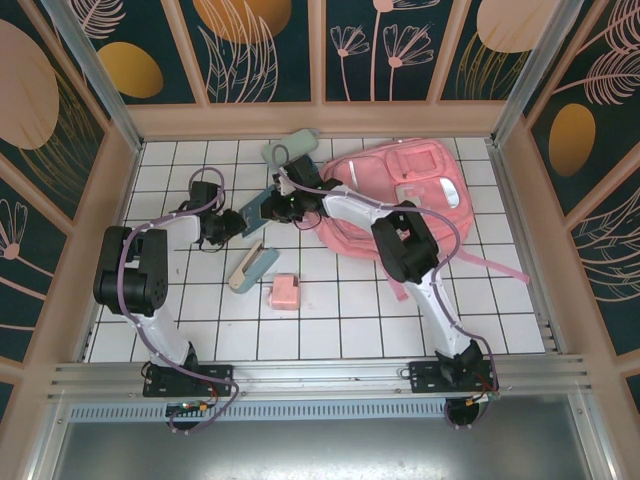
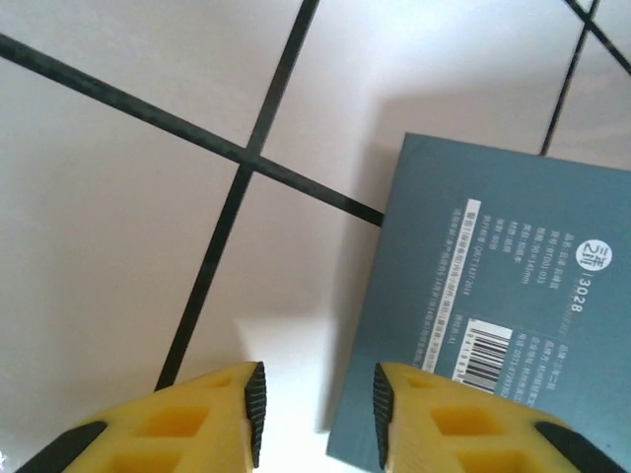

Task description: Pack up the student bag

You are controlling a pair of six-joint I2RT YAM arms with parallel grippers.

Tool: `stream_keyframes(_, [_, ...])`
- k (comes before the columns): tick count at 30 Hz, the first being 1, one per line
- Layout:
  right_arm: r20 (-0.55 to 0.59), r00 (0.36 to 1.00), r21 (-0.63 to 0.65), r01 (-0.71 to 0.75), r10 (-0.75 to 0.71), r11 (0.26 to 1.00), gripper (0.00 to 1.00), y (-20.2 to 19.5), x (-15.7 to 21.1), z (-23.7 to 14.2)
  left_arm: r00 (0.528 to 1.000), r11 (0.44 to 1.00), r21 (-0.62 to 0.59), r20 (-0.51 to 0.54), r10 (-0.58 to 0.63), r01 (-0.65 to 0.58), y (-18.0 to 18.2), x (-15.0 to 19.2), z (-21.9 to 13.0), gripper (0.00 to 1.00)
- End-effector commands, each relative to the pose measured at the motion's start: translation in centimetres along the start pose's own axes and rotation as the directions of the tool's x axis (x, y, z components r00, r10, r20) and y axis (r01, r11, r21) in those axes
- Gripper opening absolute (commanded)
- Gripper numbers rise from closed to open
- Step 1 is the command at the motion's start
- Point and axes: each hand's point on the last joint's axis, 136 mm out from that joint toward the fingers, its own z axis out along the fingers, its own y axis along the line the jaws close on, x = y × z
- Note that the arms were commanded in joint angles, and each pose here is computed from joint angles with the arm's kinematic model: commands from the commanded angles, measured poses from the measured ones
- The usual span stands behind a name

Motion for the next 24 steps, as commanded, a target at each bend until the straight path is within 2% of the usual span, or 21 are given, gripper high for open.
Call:
stream_keyframes(1, [0.146,0.989,-0.080,0.024,-0.012,0.996,0.00,3.7,-3.4,-5.0,0.998,0.992,0.124,0.070,0.010,-0.019,-4.4,-2.4,-3.9,0.43])
stream_keyframes(5, [0.239,0.970,-0.183,0.004,0.040,0.983,0.00,4.9,-5.3,-9.2,0.995,0.948,0.317,0.098,-0.032,-0.001,-8.8,-3.6,-6.9,0.52])
stream_keyframes(10, [0.265,0.962,-0.345,0.025,0.072,0.938,0.00,7.4,-6.5,-13.3,0.994,0.858,0.514,0.099,-0.037,-0.019,-13.5,-4.5,-10.2,0.62])
stream_keyframes(11, [0.270,0.960,-0.370,0.033,0.074,0.929,0.00,7.9,-6.6,-14.1,0.994,0.844,0.536,0.100,-0.034,-0.025,-14.1,-4.7,-10.6,0.66])
stream_keyframes(15, [0.272,0.960,-0.459,0.068,0.068,0.886,0.00,10.1,-6.4,-16.2,0.995,0.806,0.591,0.095,-0.018,-0.042,-15.7,-5.1,-11.5,0.70])
stream_keyframes(20, [0.239,0.969,-0.567,0.083,0.068,0.819,0.00,12.0,-5.5,-17.4,0.997,0.735,0.677,0.072,-0.023,-0.032,-17.3,-5.0,-12.5,0.69])
stream_keyframes(24, [0.230,0.971,-0.603,0.087,0.068,0.793,0.00,12.6,-5.2,-17.8,0.998,0.731,0.682,0.065,-0.013,-0.035,-17.4,-5.0,-12.5,0.67])
